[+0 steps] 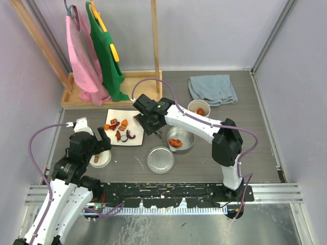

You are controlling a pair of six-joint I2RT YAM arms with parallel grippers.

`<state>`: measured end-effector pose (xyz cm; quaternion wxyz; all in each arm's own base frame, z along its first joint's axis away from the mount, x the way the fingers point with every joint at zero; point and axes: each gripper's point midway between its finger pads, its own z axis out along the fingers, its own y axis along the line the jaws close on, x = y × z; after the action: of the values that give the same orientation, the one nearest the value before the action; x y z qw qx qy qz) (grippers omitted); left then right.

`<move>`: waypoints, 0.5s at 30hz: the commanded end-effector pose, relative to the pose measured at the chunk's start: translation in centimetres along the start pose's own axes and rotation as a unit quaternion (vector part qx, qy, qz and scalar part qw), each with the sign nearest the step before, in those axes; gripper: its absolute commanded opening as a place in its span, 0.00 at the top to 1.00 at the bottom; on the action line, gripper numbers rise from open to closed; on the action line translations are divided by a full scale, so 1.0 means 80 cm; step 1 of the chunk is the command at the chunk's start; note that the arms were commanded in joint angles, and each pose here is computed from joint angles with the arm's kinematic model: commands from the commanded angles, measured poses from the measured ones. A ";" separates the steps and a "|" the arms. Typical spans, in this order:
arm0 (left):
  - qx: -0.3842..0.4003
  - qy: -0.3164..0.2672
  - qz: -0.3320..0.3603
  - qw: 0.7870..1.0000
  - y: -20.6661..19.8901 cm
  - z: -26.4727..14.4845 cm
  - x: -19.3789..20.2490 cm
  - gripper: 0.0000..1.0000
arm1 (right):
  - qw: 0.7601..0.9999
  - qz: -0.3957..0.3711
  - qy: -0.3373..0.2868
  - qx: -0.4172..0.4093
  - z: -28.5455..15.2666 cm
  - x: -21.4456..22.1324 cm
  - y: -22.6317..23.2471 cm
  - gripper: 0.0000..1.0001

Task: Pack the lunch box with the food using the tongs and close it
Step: Pick up the fake food from the plate.

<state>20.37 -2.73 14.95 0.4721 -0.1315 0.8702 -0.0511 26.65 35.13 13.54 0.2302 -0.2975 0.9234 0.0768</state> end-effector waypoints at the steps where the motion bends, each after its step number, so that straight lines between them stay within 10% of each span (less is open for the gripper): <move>1: 0.009 -0.027 -0.011 1.000 -0.005 -0.004 -0.019 0.02 | 0.999 -0.020 -0.039 0.009 -0.019 -0.036 -0.004 0.50; 15: 0.007 -0.027 -0.011 1.000 -0.005 -0.004 -0.019 0.02 | 0.998 -0.056 -0.015 0.028 0.013 -0.040 -0.007 0.51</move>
<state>20.37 -2.68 15.01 0.4734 -0.1324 0.8693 -0.0509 28.43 36.21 12.77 0.2326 -0.3300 0.9135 0.0503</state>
